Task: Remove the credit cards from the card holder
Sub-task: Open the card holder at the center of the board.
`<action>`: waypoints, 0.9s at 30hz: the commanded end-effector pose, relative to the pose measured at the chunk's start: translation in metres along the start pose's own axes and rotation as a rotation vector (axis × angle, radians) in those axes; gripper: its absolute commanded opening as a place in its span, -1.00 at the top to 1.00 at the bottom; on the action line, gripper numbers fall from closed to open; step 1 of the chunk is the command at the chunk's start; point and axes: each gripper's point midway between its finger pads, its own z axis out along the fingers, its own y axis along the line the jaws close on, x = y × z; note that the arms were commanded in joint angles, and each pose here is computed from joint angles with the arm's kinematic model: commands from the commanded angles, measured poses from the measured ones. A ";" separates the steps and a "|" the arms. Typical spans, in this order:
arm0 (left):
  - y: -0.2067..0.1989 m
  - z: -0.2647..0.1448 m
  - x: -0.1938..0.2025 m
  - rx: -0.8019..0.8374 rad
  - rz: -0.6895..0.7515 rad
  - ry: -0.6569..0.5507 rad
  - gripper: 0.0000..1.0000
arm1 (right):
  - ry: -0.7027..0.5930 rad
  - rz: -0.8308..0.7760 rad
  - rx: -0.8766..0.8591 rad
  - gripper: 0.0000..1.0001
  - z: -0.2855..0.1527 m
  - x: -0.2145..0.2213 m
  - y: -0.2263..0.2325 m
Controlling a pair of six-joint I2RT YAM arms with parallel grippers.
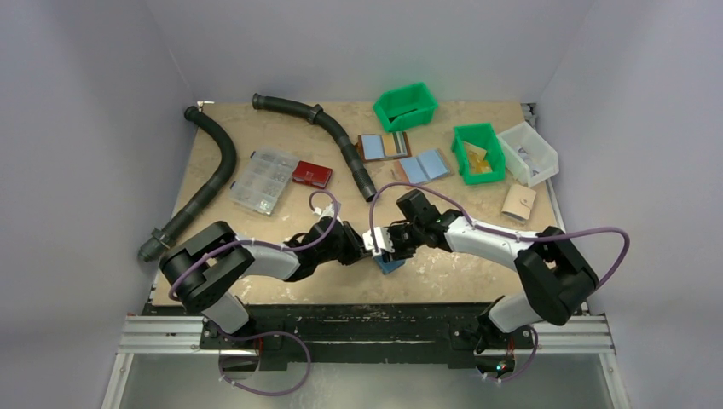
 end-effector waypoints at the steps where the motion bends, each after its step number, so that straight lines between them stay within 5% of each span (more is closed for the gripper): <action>1: -0.027 -0.004 0.005 0.117 0.014 0.030 1.00 | 0.086 -0.007 -0.017 0.14 0.009 0.019 0.003; 13: -0.032 -0.006 0.008 0.149 0.032 0.044 1.00 | 0.163 0.042 -0.066 0.02 0.017 0.034 0.011; 27: -0.024 -0.007 0.009 0.126 0.036 0.044 1.00 | 0.154 0.086 -0.107 0.69 0.016 0.028 0.011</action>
